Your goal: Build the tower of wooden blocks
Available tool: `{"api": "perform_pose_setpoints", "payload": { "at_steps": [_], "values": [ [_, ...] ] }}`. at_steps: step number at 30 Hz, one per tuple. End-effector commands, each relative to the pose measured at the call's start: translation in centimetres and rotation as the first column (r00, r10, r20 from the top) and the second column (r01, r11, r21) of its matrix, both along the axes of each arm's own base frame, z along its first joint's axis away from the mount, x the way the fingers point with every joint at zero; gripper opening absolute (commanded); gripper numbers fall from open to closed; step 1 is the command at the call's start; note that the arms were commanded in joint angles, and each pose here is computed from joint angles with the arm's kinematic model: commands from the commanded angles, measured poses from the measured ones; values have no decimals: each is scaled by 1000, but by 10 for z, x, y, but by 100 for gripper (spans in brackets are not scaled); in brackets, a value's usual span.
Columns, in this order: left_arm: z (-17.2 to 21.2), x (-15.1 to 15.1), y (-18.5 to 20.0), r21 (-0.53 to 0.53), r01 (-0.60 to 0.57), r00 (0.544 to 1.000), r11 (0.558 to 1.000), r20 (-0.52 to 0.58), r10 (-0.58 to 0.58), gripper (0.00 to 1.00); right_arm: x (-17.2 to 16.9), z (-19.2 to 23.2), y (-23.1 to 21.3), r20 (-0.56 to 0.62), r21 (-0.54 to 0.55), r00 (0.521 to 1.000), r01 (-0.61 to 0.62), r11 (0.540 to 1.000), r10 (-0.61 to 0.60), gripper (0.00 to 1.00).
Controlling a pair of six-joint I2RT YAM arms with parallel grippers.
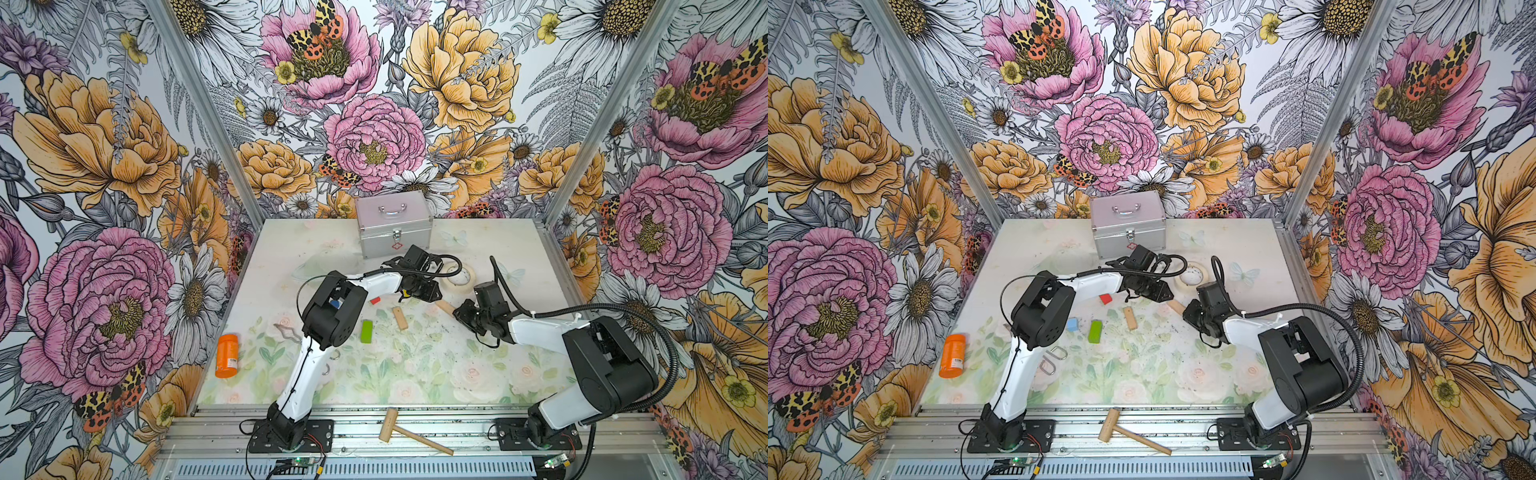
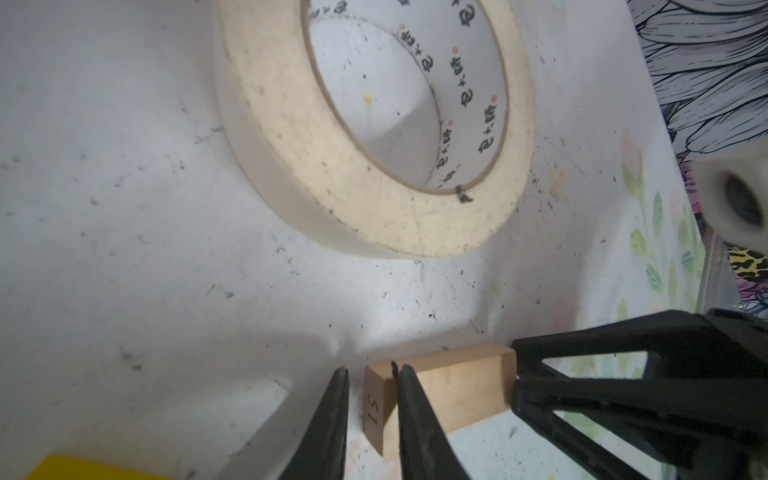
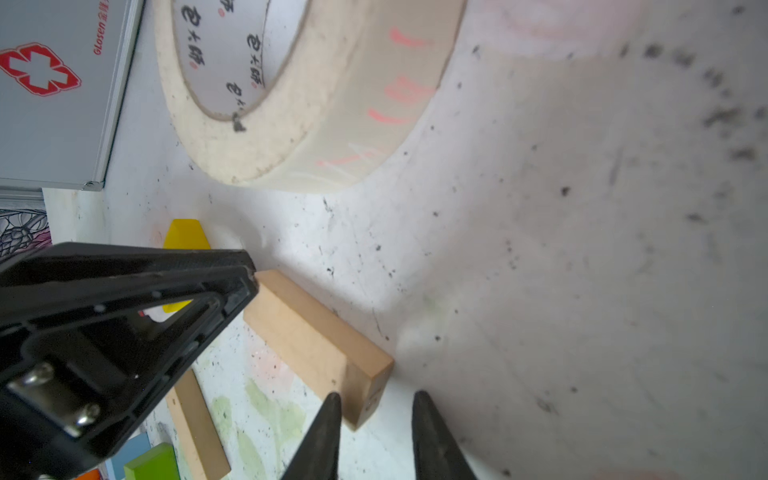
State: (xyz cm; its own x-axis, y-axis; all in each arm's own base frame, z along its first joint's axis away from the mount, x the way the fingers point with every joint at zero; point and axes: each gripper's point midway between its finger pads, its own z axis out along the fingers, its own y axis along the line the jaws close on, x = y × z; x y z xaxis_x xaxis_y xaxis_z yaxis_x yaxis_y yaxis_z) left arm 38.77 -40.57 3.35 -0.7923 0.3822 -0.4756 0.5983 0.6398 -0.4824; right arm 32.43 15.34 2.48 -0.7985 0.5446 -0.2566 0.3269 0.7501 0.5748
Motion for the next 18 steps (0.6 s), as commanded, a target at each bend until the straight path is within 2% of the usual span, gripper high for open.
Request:
{"api": "perform_pose_setpoints", "payload": {
  "at_steps": [1,9,18],
  "values": [
    [-2,-4,-2,24,10,1000,1000,1,-10,20,12,5,4,20,19,1000,0,1000,-1,30],
    [-5,-9,1,41,10,1000,999,-12,-10,15,11,2,4,7,14,1000,-2,1000,2,25],
    [-7,-15,3,56,14,1000,998,-23,-13,15,12,0,6,-1,19,1000,-9,1000,9,21]
  ]
}}
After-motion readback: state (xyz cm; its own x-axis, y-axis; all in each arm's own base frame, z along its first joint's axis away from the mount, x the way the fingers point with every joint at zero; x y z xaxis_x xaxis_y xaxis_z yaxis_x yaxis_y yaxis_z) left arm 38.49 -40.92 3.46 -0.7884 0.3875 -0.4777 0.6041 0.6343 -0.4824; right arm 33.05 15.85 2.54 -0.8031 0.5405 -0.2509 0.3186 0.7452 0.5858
